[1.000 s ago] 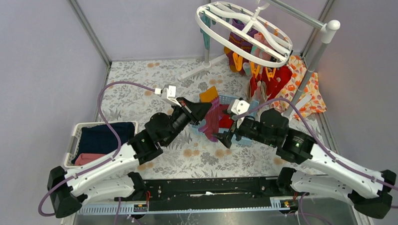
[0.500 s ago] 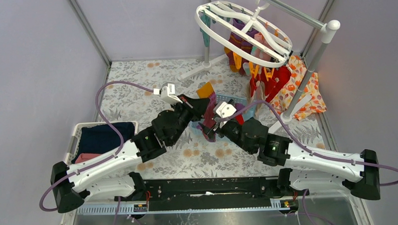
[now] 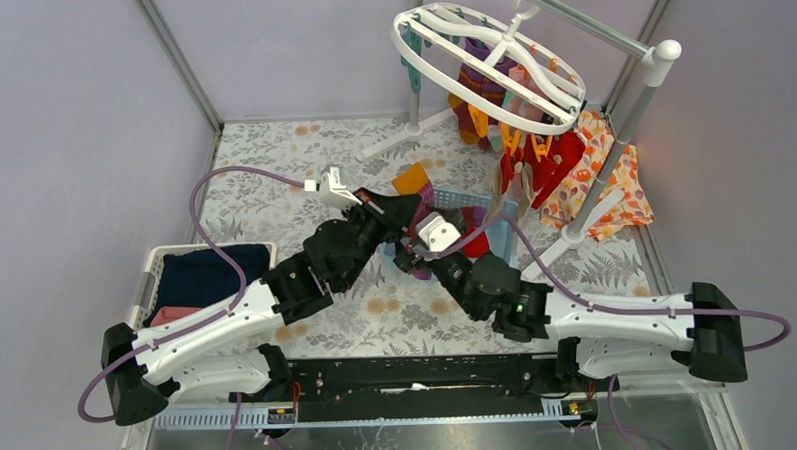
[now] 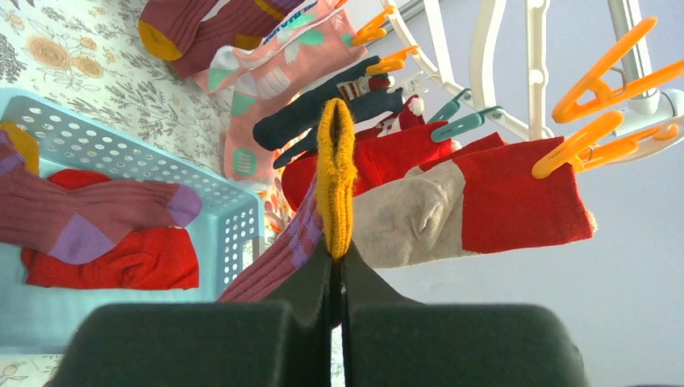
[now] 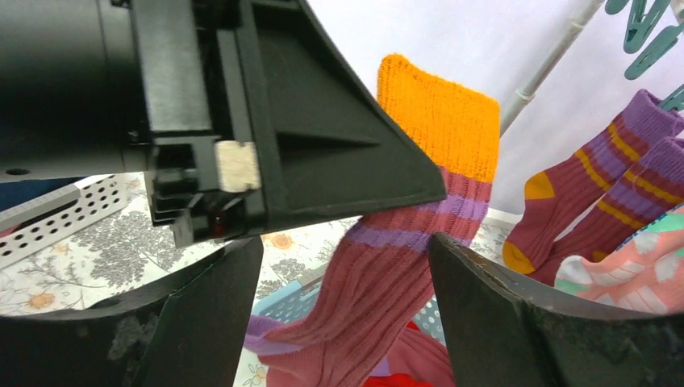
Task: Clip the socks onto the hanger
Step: Adjust the sock.
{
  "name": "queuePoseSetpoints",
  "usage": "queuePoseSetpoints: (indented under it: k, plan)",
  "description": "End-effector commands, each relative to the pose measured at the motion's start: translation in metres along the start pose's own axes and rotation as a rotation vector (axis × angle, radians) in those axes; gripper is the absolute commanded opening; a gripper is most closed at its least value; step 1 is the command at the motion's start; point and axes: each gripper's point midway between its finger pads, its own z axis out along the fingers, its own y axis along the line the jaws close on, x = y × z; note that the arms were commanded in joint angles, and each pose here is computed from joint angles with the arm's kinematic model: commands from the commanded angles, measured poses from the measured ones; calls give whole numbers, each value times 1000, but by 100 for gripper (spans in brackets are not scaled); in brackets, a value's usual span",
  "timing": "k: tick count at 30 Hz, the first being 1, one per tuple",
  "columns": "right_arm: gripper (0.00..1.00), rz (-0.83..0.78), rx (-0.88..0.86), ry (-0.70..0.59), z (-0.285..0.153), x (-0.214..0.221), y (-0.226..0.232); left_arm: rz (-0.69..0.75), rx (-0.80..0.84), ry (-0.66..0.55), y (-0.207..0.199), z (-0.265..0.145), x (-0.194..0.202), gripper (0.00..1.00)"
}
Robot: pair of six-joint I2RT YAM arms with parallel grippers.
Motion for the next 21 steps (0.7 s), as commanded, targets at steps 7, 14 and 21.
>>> queuePoseSetpoints:
  k: [7,14,21]
  plan:
    - [52,-32,238,-69,-1,-14,-27,-86,17,-24,-16,-5,-11,0]
    - [14,-49,261,-82,-6,-15,-33,-105,32,-19,-21,-7,-12,1]
    - [0,-34,227,-130,-16,-18,-36,-77,51,-26,-24,-11,-17,44]
